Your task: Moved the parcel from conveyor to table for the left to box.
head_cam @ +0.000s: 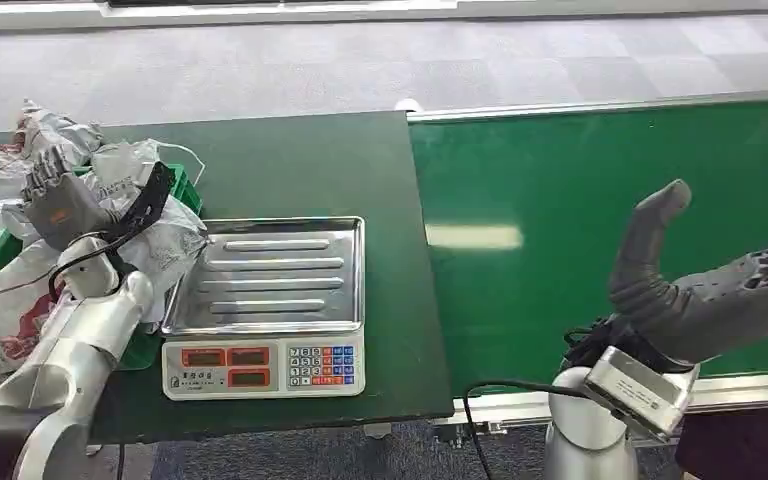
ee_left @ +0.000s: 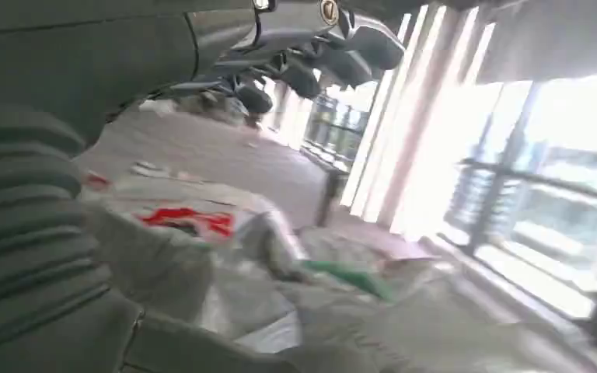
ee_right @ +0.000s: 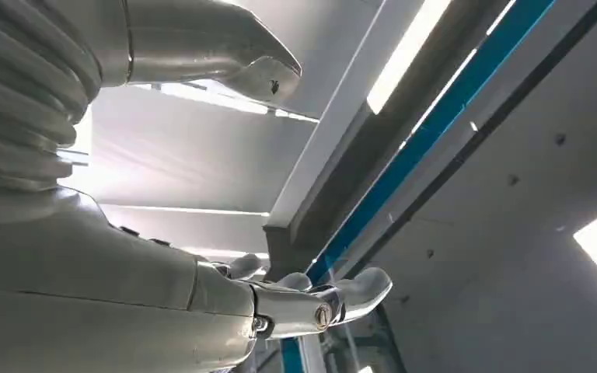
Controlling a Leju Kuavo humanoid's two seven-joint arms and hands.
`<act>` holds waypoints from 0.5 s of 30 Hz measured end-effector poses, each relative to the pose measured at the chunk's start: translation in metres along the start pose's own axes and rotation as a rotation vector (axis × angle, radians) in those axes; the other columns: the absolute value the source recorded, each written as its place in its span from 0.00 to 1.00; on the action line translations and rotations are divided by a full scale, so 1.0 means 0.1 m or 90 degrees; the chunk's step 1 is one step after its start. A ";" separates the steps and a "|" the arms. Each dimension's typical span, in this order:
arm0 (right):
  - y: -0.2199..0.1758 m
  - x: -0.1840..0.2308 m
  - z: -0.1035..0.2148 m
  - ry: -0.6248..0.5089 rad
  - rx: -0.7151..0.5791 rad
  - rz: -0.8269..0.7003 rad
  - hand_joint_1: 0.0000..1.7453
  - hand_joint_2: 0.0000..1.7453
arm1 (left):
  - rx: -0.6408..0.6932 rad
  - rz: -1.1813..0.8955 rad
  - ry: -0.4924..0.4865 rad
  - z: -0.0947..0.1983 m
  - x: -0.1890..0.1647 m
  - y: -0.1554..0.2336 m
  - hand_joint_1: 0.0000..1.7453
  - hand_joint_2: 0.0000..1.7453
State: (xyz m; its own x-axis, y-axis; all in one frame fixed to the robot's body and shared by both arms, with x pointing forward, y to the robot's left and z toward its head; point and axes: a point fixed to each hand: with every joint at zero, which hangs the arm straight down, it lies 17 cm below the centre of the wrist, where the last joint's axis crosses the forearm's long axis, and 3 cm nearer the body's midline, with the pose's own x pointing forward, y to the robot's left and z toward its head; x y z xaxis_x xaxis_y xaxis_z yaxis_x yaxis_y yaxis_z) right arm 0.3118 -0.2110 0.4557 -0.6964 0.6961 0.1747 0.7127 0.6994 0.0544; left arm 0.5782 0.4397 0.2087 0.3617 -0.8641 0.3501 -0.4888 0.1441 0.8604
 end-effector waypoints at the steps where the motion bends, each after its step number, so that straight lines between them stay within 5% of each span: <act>1: 0.01 0.00 0.01 -0.002 0.002 0.000 0.00 1.00 | 0.052 0.089 -0.075 -0.10 0.34 0.30 0.00 0.00; 4: 0.05 0.00 0.03 -0.002 0.009 -0.002 0.00 1.00 | 0.254 0.284 -0.258 -0.03 0.74 1.21 0.00 0.00; 8: 0.09 -0.02 0.06 0.002 0.016 -0.003 0.00 1.00 | 0.454 0.511 -0.047 0.22 -0.18 1.75 0.00 0.00; 11: 0.11 -0.04 0.08 0.007 0.020 -0.005 0.00 1.00 | 0.494 0.597 -0.051 0.36 -0.07 2.05 0.00 0.00; 12: 0.11 -0.05 0.08 0.010 0.019 -0.008 0.00 1.00 | 0.508 0.626 -0.063 0.41 -0.01 2.16 0.00 1.00; 15: 0.09 -0.13 0.12 0.043 0.005 -0.034 0.00 1.00 | 0.519 0.763 -0.106 0.63 0.16 2.38 0.00 1.00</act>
State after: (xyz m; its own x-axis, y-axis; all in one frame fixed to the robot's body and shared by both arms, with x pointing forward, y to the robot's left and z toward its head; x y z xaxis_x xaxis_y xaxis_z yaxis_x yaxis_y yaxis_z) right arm 0.3265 -0.2121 0.4424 -0.7256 0.6457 0.2378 0.6742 0.7363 0.0580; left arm 0.4178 0.4295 0.3963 -0.6446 -0.4773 0.5972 -0.7503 0.5448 -0.3745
